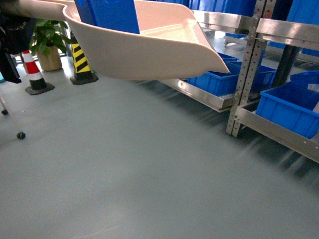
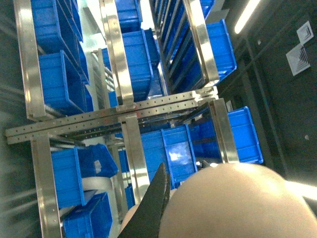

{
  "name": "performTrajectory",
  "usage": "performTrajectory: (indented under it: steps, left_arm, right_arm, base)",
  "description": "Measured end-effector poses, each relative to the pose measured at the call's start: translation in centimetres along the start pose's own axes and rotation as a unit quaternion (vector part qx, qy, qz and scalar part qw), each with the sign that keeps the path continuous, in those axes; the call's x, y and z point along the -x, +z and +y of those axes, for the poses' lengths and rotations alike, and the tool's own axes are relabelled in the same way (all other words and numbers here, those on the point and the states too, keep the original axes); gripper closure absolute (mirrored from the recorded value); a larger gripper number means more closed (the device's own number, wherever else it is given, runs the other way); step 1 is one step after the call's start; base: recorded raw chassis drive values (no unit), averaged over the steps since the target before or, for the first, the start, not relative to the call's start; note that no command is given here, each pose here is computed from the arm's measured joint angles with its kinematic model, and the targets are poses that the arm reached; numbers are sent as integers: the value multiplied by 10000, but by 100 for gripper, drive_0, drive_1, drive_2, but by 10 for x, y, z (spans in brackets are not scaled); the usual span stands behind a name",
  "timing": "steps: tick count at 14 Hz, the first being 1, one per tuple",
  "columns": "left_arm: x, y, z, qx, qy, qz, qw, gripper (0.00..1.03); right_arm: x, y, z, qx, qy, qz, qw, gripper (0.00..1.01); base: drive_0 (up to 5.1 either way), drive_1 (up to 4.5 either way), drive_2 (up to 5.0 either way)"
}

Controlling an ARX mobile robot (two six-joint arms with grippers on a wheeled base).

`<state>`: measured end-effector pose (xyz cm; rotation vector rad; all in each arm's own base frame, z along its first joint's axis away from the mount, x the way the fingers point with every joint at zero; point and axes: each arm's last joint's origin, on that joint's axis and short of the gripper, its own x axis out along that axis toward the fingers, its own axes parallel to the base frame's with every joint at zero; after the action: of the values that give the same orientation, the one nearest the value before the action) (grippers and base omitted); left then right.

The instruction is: Place part in tray to right shelf

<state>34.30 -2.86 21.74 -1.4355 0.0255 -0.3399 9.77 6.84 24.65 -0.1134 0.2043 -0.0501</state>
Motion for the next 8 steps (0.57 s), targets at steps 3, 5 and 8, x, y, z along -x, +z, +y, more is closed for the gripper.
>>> performTrajectory:
  steps: [3,5,8]
  left_arm:
    - [0,0,0,0,-2,17,10000,89]
    - [0,0,0,1,1,12,10000,89]
    - [0,0,0,1,4,16,10000,89]
  right_arm:
    - [0,0,0,3,0,1,10000,3]
    - [0,0,0,1,0,1,10000,3]
    - [0,0,0,1,0,1,10000,3]
  base:
    - [-156,-156,-156]
    - [-169,-169,-169]
    - [-168,-168,-168]
